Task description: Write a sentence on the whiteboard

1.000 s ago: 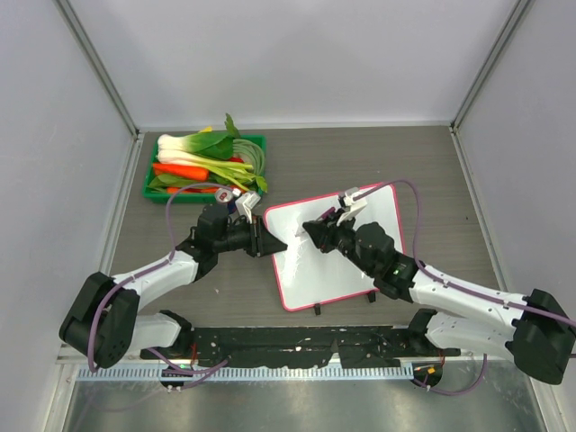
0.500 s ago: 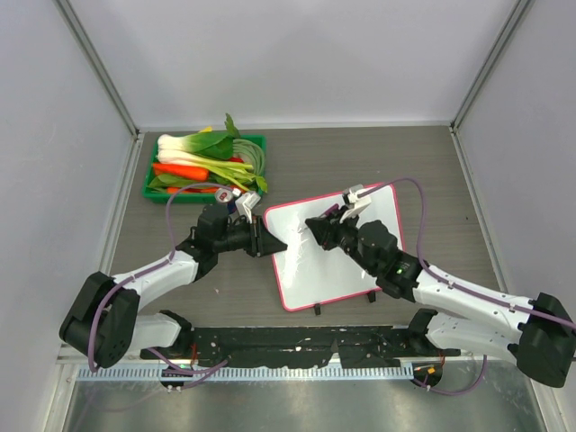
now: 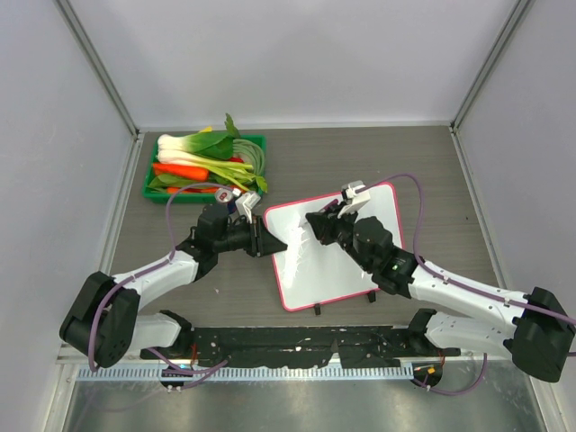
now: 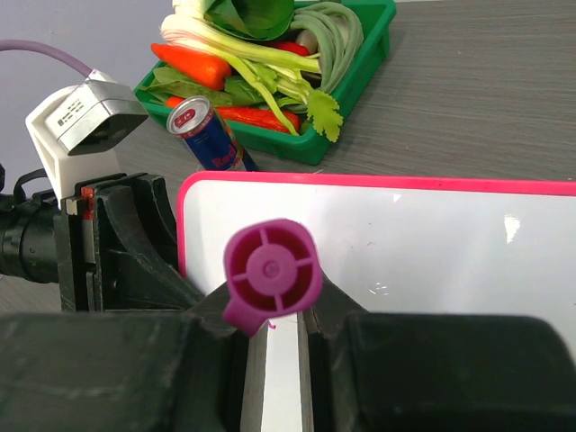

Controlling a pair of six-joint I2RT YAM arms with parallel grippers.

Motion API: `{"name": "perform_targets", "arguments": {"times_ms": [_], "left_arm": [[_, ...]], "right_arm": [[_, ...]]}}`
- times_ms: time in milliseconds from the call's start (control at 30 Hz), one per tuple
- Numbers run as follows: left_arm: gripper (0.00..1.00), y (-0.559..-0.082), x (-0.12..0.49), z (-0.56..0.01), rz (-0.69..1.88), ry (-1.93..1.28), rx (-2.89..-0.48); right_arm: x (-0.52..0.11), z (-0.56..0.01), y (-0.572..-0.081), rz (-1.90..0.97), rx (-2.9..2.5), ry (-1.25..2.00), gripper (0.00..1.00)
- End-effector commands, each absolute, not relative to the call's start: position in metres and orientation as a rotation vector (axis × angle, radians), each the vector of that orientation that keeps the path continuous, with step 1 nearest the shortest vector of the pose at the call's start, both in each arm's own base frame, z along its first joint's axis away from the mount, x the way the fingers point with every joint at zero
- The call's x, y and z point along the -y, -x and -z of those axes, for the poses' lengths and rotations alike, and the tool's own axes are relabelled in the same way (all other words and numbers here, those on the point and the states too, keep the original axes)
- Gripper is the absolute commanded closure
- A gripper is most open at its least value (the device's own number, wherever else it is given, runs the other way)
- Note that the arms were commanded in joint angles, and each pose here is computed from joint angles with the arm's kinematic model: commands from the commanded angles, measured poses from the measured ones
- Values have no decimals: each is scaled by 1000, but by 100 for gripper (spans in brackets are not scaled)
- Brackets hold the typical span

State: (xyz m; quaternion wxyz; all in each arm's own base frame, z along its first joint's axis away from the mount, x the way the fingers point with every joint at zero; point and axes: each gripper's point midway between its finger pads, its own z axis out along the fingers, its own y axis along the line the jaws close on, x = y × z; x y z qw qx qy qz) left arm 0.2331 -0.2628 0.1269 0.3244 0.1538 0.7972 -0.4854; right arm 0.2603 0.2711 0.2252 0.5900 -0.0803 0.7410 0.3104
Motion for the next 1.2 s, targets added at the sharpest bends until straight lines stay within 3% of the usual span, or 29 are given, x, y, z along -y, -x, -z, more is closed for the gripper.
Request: {"name": "perform_targets", "arguments": {"times_ms": [0, 1167], "left_arm": [[100, -254, 228, -76, 938, -419, -2181], [100, -253, 229, -75, 946, -425, -2188]], "right_arm": [[-267, -242, -267, -710, -1677, 136, 99], [-265, -194, -247, -719, -1806, 222, 99]]}}
